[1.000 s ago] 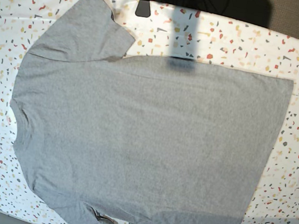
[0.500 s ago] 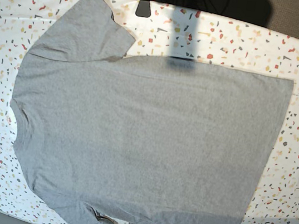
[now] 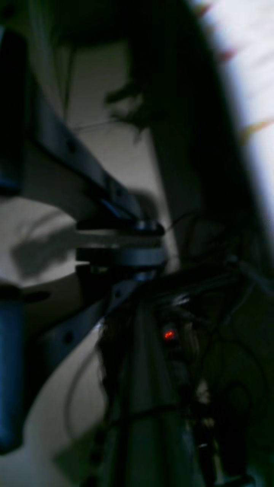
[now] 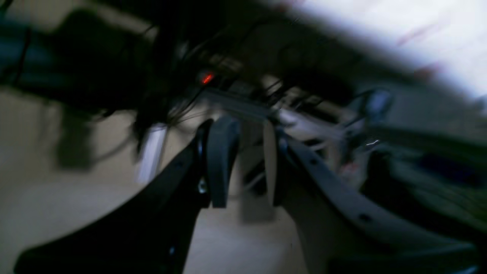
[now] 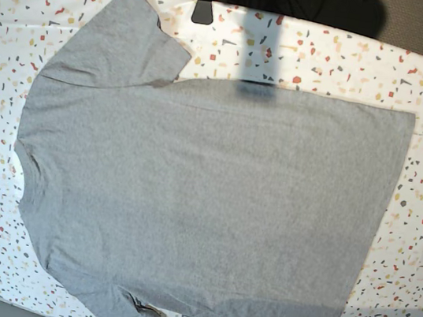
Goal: Fold the T-shirt properly
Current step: 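Move both grippers down to the shirt's shoulder corners and grasp them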
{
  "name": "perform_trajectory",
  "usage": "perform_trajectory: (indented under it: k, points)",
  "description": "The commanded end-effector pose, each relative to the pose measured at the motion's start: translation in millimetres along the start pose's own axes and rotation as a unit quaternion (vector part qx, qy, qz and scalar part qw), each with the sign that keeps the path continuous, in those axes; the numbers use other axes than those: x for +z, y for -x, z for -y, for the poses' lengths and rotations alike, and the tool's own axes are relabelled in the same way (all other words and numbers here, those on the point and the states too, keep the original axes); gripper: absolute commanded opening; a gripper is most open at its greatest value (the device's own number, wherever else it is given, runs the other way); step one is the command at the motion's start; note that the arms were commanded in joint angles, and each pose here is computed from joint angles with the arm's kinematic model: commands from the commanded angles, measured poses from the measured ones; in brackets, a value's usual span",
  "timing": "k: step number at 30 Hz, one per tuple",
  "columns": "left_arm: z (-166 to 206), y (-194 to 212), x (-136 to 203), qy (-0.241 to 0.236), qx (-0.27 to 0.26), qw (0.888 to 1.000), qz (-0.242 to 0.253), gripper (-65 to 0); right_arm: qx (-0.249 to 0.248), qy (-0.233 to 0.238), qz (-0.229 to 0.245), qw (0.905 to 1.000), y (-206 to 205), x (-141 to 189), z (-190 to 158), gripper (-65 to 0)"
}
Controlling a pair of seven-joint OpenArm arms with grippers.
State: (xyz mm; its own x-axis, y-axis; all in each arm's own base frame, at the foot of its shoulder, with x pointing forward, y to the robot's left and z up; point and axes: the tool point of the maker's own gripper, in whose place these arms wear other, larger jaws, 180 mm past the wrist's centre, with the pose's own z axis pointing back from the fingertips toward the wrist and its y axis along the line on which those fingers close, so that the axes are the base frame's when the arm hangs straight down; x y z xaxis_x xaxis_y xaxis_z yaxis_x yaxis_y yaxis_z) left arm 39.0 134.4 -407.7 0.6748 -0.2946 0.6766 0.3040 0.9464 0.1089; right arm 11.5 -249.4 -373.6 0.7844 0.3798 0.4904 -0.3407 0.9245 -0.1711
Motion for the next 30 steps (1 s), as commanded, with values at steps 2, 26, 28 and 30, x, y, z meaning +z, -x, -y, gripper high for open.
perform_trajectory:
  k: [2, 26, 28, 30]
  points:
    - [-7, -25, 5, -0.01, -0.035, 0.999, 0.03, -59.5, 0.017, 0.019, 0.018, 0.9995, -17, 7, 17, -48.3]
    - [-148, -94, -72, -0.068, -0.432, 0.899, 0.009, -47.3, 0.194, 0.099, 0.121, 0.9685, -152, -6, 114, -48.3]
    - [-156, -86, -80, -0.061, -0.441, 0.896, -0.005, -47.3, 0.193, 0.101, 0.118, 0.9687, -152, -6, 115, -48.3]
    - [-156, -76, -88, -0.044, -0.459, 0.887, -0.018, -47.4, 0.189, 0.103, 0.118, 0.9695, -150, -6, 115, -48.3]
